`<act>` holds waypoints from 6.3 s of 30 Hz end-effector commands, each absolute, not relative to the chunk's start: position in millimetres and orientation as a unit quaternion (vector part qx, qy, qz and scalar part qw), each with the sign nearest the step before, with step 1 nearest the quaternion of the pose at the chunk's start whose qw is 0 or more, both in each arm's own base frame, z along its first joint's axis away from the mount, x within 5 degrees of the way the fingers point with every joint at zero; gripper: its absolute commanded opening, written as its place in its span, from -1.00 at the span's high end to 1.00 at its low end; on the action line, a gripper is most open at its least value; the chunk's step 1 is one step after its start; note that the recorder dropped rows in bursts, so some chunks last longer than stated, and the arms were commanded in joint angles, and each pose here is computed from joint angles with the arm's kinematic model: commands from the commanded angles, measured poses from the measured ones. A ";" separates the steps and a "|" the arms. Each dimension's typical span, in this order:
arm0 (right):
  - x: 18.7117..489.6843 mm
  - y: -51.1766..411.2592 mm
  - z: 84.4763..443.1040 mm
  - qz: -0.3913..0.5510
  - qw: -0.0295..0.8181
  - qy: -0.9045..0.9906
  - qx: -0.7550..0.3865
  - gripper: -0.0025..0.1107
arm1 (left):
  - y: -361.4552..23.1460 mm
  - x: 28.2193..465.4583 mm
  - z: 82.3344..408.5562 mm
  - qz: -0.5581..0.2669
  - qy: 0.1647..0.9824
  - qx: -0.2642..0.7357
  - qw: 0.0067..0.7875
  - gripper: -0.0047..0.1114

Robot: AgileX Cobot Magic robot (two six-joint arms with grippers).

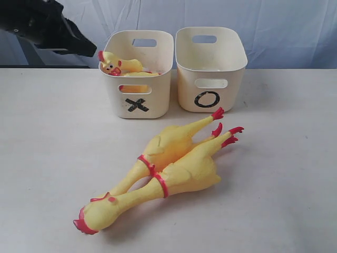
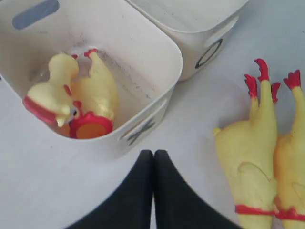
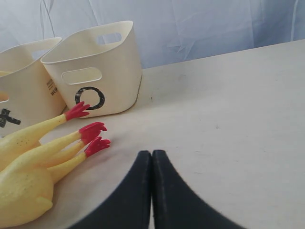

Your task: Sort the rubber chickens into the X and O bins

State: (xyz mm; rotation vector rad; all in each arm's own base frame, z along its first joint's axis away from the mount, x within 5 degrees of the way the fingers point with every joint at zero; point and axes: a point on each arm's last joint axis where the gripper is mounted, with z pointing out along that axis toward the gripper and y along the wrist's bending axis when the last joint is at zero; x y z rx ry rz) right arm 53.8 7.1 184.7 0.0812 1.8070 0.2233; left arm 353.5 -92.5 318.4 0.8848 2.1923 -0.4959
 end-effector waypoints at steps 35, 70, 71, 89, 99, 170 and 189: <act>55.2 5.6 191.6 0.077 0.647 0.758 0.018 0.97 | -57.9 107.5 300.4 -0.179 0.824 0.301 0.445 0.92; 49.3 16.4 230.2 0.378 0.607 0.659 0.233 0.97 | -52.6 89.6 263.4 -0.171 0.830 0.276 0.454 0.92; 48.1 18.4 231.5 0.385 0.597 0.666 0.230 0.97 | -52.6 89.5 263.3 -0.171 0.830 0.276 0.453 0.92; 72.0 55.6 279.7 0.387 0.444 0.808 0.022 0.97 | -53.1 88.5 262.7 -0.174 0.831 0.279 0.448 0.92; 127.3 77.7 278.4 0.444 0.242 0.862 -0.010 0.97 | -53.6 88.2 262.7 -0.178 0.831 0.279 0.447 0.92; 174.7 287.3 152.1 0.047 0.316 0.543 -0.776 0.11 | -54.6 87.0 262.3 -0.185 0.832 0.281 0.441 0.92; 185.8 294.0 127.4 0.010 0.331 0.533 -0.778 0.12 | -54.6 86.9 262.2 -0.185 0.832 0.281 0.441 0.92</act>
